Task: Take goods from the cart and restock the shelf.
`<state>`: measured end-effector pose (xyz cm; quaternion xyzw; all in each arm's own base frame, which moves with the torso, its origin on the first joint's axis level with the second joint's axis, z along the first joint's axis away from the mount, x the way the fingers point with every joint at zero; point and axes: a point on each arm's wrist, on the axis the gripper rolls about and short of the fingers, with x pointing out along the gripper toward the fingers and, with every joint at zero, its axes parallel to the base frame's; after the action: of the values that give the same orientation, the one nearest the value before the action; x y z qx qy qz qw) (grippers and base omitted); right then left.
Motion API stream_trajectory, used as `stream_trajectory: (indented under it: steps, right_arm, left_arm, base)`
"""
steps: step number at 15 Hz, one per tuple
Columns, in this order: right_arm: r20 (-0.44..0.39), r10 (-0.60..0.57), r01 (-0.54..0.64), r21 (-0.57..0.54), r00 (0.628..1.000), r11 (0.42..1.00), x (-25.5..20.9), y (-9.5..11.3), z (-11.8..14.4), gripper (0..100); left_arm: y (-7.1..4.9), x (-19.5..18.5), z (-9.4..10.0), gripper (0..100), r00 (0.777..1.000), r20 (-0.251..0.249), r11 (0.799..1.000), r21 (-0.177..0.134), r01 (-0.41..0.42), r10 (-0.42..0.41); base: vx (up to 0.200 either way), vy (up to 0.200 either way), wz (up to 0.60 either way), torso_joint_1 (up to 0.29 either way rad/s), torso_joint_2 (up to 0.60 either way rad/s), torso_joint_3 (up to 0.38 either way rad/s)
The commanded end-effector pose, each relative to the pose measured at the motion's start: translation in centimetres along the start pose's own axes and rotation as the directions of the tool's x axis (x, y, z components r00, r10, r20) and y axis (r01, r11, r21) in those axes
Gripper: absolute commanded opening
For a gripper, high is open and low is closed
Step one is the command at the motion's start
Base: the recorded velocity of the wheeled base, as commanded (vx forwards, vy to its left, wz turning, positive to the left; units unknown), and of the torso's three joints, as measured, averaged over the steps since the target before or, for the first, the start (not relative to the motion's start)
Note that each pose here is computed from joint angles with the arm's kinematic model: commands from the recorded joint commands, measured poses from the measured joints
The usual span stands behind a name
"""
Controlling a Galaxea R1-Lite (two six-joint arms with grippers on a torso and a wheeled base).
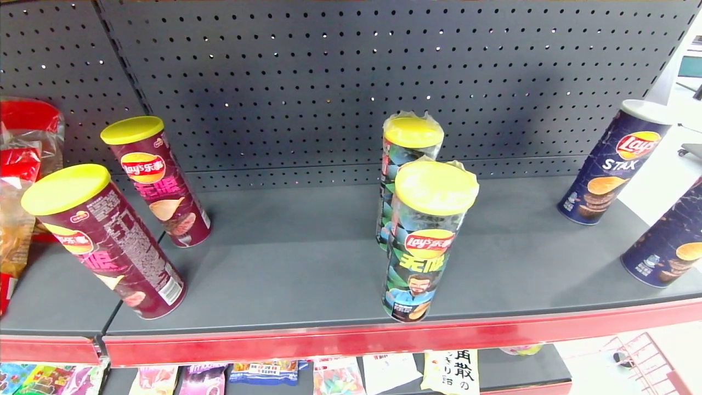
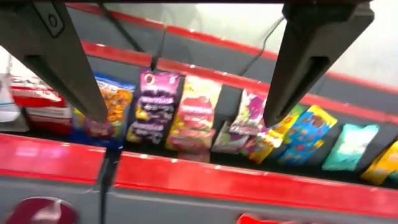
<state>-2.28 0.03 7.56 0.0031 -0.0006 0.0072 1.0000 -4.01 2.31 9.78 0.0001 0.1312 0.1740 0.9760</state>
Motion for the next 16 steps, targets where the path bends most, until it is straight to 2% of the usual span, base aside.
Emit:
stream_trajectory:
  steps: [1,2,3,4,5,6,7,8,9,10,11,12,13,14,15,16]
  right_arm:
    - [0.000,0.001,-0.001,0.000,1.000,1.000,0.0,0.0,0.0,100]
    - [0.000,0.001,-0.001,0.000,1.000,1.000,0.0,0.0,0.0,100]
    - [0.000,0.001,-0.001,0.000,1.000,1.000,0.0,0.0,0.0,100]
    - [0.000,0.001,-0.001,0.000,1.000,1.000,0.0,0.0,0.0,100]
    - [0.000,0.001,-0.001,0.000,1.000,1.000,0.0,0.0,0.0,100]
    - [0.000,0.001,-0.001,0.000,1.000,1.000,0.0,0.0,0.0,100]
    - [0.000,0.001,-0.001,-0.002,1.000,1.000,0.0,0.0,0.0,100]
    - [0.000,0.001,-0.001,-0.003,1.000,1.000,0.0,0.0,0.0,100]
    - [0.000,0.001,-0.001,-0.006,1.000,1.000,0.0,0.0,0.0,100]
    - [0.000,0.001,-0.001,-0.022,1.000,1.000,0.0,0.0,0.0,100]
    - [0.002,-0.001,0.001,-0.035,1.000,0.999,0.0,0.0,0.0,100]
    - [0.002,0.001,-0.001,-0.037,1.000,0.999,0.0,0.0,0.0,100]
    - [0.002,0.001,-0.001,-0.031,1.000,1.000,0.0,0.0,0.0,100]
    - [0.002,0.001,-0.001,-0.031,1.000,1.000,0.0,0.0,0.0,100]
    - [0.000,0.001,-0.001,-0.022,1.000,1.000,0.0,0.0,0.0,100]
    - [0.000,0.001,-0.001,-0.014,1.000,1.000,0.0,0.0,0.0,100]
  left_arm:
    - [-1.6,0.8,1.0,100,0.934,-0.187,0.953,0.033,-0.302,0.303]
    - [-2.0,0.6,0.8,100,0.894,-0.217,0.916,0.004,-0.402,0.393]
    - [-2.4,0.2,0.4,100,0.950,-0.166,0.957,-0.076,-0.279,0.263]
    - [-2.6,-0.6,-0.4,100,0.999,-0.014,0.995,-0.092,-0.043,0.042]
    - [-2.9,-0.3,-0.3,100,0.997,0.026,0.994,-0.076,0.073,-0.071]
    - [-3.4,0.8,0.3,100,0.964,0.170,0.971,-0.084,0.223,-0.206]
    - [-3.6,1.5,-0.6,100,0.947,0.198,0.960,-0.071,0.271,-0.253]
    - [-3.6,1.8,-1.0,100,0.951,0.203,0.968,-0.049,0.246,-0.232]
    - [-3.4,1.8,-1.0,100,0.965,0.203,0.982,-0.058,0.181,-0.166]
    - [-3.3,1.8,-1.0,100,0.973,0.201,0.988,-0.086,0.132,-0.113]
    - [-3.1,1.8,-1.0,100,0.979,0.198,0.988,-0.138,0.066,-0.038]
    - [-2.9,1.9,-1.0,100,0.979,0.195,0.990,-0.138,-0.027,0.054]
    - [-3.0,1.9,-1.0,100,0.980,0.197,0.994,-0.104,0.010,0.011]
    - [-3.0,1.9,-1.0,100,0.980,0.197,0.994,-0.104,0.010,0.011]
    - [-3.5,1.8,-1.0,100,0.962,0.202,0.978,-0.067,0.199,-0.183]
    - [-3.5,1.9,-1.1,100,0.957,0.199,0.973,-0.059,0.225,-0.210]
  base:
    - [0.000,0.000,0.00,0.000,0.00,0.000]
    - [0.000,0.000,0.00,0.000,0.00,0.000]
    - [0.000,0.000,0.00,0.000,0.00,0.000]
    - [0.000,0.000,0.00,0.000,0.00,0.000]
    - [0.000,0.000,0.00,0.000,0.00,0.000]
    - [0.000,0.000,0.00,0.000,0.00,0.000]
    - [0.000,0.000,0.00,0.000,0.00,0.000]
    - [0.000,0.000,0.00,0.000,0.00,0.000]
    - [0.000,0.000,0.00,0.000,0.00,0.000]
    - [0.000,0.000,0.00,0.000,0.00,0.000]
    - [0.000,0.000,0.00,0.000,0.00,0.000]
    - [0.000,0.000,0.00,0.000,0.00,0.000]
    - [0.000,0.000,0.00,0.000,0.00,0.000]
    - [0.000,0.000,0.00,0.000,0.00,0.000]
    - [0.000,0.000,0.00,0.000,0.00,0.000]
    - [0.000,0.000,0.00,0.000,0.00,0.000]
